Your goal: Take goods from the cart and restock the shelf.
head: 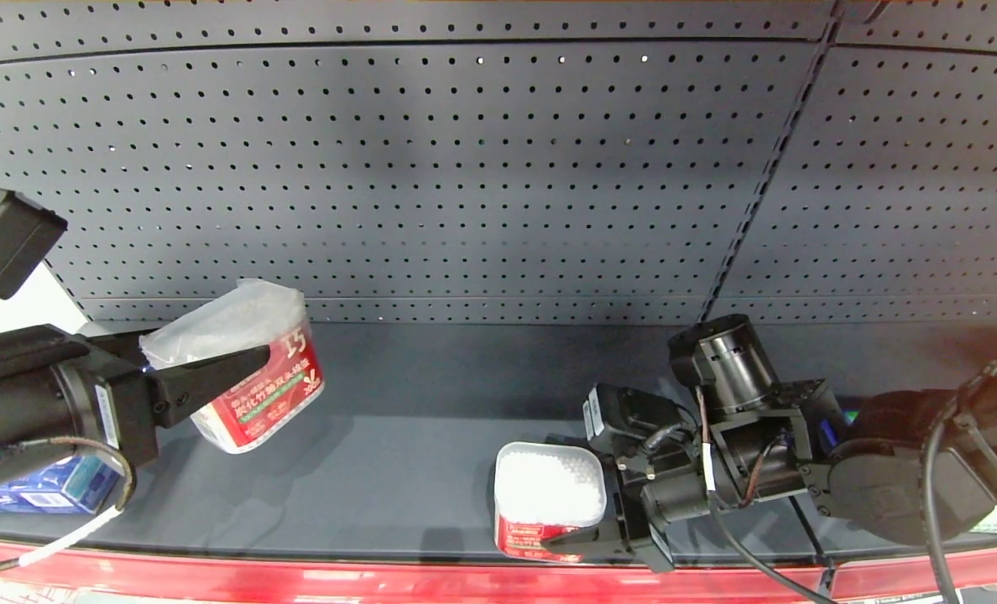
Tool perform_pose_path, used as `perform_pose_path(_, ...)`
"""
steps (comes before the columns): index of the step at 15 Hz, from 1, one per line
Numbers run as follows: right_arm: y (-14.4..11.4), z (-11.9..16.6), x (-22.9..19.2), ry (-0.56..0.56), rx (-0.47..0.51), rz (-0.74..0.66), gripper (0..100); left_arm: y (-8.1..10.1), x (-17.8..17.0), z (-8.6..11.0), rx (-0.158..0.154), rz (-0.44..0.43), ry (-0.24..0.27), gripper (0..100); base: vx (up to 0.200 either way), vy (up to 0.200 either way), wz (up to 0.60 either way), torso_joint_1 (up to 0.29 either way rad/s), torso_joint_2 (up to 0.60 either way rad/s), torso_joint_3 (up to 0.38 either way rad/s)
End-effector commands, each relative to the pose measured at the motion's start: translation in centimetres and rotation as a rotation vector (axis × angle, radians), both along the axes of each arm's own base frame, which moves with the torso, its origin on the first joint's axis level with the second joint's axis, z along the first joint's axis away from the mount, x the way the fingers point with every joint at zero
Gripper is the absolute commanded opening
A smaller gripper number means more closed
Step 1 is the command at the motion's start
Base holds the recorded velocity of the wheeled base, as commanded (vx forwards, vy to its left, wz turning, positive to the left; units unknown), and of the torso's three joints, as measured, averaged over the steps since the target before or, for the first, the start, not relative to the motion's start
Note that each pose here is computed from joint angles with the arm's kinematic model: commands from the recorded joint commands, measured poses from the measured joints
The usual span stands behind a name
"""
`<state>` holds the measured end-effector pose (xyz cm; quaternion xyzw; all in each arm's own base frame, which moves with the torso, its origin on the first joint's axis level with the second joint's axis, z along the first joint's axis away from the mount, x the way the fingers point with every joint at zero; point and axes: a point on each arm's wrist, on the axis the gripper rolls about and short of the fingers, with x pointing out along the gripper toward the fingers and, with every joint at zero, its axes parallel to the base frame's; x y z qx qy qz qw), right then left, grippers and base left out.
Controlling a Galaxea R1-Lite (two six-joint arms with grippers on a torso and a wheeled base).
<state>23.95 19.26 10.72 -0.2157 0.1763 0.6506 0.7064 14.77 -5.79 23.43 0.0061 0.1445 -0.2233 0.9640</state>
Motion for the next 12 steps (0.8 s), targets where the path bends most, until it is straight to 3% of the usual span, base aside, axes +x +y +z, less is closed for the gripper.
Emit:
perform_pose_path(1,0.08,-0.58,0.14,0.0,-0.008,0.018,0,-0.02,0.05,-0.02,0.0,0.0,0.002,0,0.0,0.0,0.0,0.0,0.0,0.0)
perform_pose_path(9,0.13,-0.73,0.28,-0.013,-0.009,0.031,0,0.01,0.04,-0.2,0.003,0.002,0.008,0,0.0,0.0,0.0,0.0,0.0,0.0)
perform_pose_path(10,0.01,-0.69,0.36,-0.011,-0.008,0.023,100,-0.01,0.03,-0.2,0.003,0.0,0.008,0,0.0,0.0,0.0,0.0,0.0,0.0)
perform_pose_path(12,-0.14,-0.4,0.16,-0.016,-0.006,0.018,100,-0.01,0.03,-0.2,0.003,0.0,0.008,0,0.0,0.0,0.0,0.0,0.0,0.0)
